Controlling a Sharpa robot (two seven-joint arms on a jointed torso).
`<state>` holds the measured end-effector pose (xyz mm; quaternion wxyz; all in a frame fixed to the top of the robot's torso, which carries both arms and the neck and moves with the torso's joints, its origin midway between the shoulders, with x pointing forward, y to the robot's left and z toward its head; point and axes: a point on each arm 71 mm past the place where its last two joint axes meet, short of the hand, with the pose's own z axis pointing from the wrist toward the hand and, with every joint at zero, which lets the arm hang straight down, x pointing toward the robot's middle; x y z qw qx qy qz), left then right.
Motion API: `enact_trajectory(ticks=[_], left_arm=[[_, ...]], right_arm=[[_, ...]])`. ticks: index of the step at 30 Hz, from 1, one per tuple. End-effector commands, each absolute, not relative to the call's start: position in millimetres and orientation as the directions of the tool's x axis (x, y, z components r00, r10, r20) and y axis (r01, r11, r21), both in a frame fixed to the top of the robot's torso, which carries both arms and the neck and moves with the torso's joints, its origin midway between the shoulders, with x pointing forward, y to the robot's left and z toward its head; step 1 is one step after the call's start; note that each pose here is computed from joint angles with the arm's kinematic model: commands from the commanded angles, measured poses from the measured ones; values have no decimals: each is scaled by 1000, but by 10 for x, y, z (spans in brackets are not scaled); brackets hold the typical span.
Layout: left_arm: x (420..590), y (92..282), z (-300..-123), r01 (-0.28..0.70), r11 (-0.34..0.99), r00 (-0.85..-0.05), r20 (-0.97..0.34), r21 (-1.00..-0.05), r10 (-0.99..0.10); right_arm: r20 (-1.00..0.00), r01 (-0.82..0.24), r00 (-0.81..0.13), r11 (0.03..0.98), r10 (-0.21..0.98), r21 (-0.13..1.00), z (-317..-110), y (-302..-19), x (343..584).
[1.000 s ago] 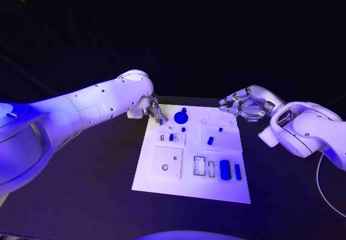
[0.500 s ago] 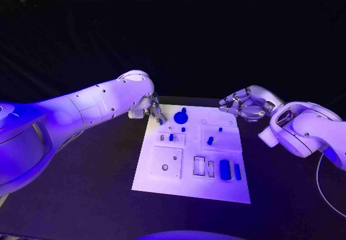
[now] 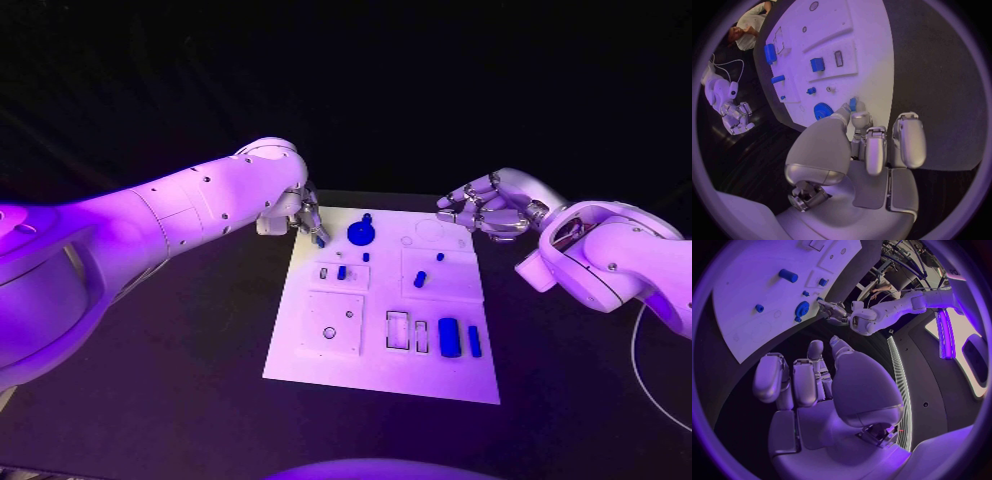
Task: Assemble the parts on the task board
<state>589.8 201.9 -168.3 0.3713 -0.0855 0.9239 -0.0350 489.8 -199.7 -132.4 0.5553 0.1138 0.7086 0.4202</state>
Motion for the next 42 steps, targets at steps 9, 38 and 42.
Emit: enact_trajectory(ticks=[9,38,42], left_arm=[[5791,1987,-1662,-90,967,-683,-692,-240,-236],[5247,2035,-1738,96,954,-643,-750,-282,-157],[5228,2053,-1794,97,960,-664,-736,-262,-134]], right_arm=[[-697,-310,-366,626,616,716,-1331,-2000,4891],[-691,-302,-368,623,622,721,-1335,-2023,4893],[-691,-302,-368,623,622,721,-1336,-2024,4894]])
